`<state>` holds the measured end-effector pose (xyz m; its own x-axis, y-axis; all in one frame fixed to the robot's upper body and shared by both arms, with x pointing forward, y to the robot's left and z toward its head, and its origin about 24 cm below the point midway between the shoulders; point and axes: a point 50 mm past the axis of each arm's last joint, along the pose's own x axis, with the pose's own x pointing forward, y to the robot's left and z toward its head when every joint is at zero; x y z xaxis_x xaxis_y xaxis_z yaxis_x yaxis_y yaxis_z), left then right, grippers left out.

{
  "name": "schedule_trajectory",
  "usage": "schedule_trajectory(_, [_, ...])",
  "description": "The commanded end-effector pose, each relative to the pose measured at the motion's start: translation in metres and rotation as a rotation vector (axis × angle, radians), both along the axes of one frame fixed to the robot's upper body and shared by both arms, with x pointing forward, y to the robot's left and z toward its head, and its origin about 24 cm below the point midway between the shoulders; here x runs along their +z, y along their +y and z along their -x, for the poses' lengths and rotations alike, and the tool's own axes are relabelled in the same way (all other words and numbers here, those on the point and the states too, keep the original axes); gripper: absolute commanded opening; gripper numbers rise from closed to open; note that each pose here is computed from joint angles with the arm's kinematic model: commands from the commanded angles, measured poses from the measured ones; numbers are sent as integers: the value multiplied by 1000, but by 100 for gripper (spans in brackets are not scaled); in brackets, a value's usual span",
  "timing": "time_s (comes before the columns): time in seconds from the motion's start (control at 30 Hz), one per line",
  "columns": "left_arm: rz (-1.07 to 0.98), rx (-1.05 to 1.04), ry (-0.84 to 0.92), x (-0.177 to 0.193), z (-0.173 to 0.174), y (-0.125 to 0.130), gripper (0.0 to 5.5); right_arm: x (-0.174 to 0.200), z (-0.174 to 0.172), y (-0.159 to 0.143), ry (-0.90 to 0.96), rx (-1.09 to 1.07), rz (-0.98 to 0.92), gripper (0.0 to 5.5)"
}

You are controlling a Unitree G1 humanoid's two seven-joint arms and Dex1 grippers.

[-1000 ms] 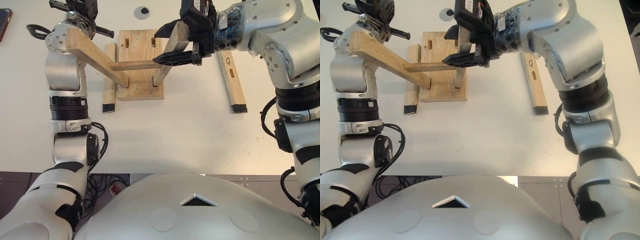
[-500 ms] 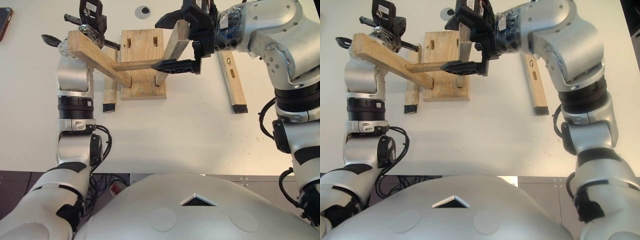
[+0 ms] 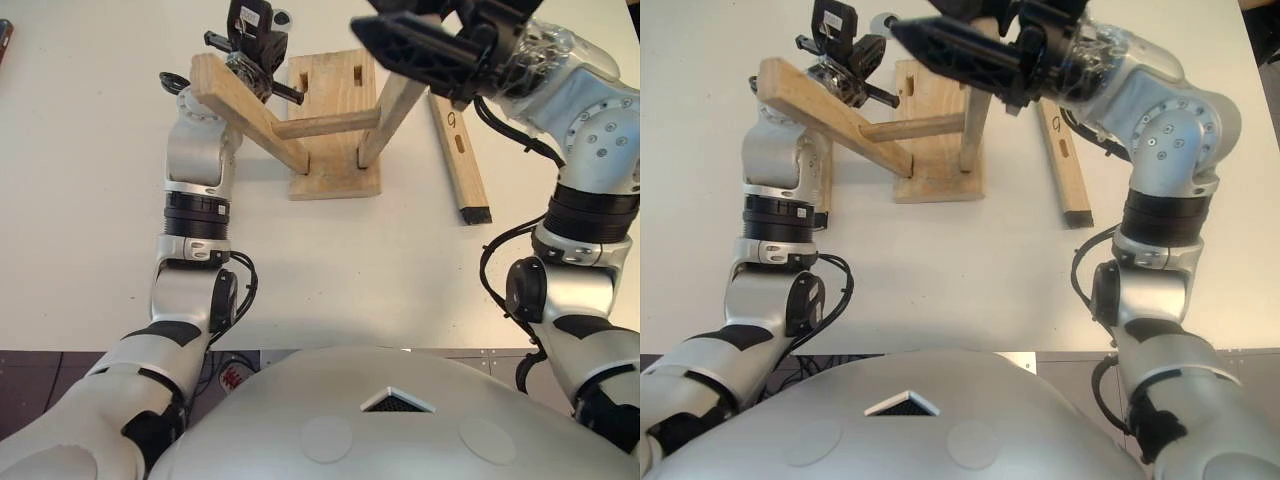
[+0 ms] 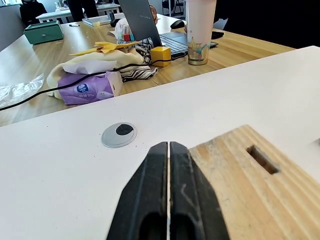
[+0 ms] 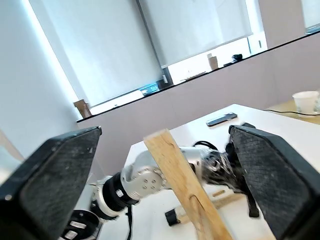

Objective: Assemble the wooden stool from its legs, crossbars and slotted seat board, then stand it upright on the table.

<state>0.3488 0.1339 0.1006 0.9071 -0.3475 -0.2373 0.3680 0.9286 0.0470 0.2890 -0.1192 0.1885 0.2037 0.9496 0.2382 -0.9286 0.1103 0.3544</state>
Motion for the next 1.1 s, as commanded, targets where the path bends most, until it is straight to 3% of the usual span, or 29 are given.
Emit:
schedule_trajectory(0.03, [31, -8, -104, 30, -9, -5, 0, -26, 6, -3, 36, -36, 100, 469])
schedule_trajectory(0.1, [27, 4, -121, 35, -10, 2, 0, -28, 9, -10, 27, -56, 112, 469])
schedule_trajectory(0.27, [39, 33, -104, 29, -8, 19, 0, 19, 10, -31, 60, -58, -409, 469])
schedule_trajectory(0.37, [52, 55, -106, 29, -5, 27, 0, 30, 9, -42, 110, -97, -565, 433])
schedule_trajectory(0.57, [49, 187, -147, 31, 21, 68, 0, 19, 3, -55, 170, -503, -487, 338])
schedule_trajectory(0.7, [51, 242, -126, 27, 39, 84, 0, 48, 25, -32, -64, -503, -374, 274])
schedule_trajectory(0.87, [67, 198, -127, 29, 31, 70, 0, 84, 32, -33, -303, -482, -353, 197])
schedule_trajectory(1.0, [89, 156, -136, 33, 26, 56, 0, 45, 26, -14, -180, -431, -347, 139])
schedule_trajectory(1.1, [102, 121, -136, 33, 23, 45, 0, -43, 19, 21, 7, -385, -161, 82])
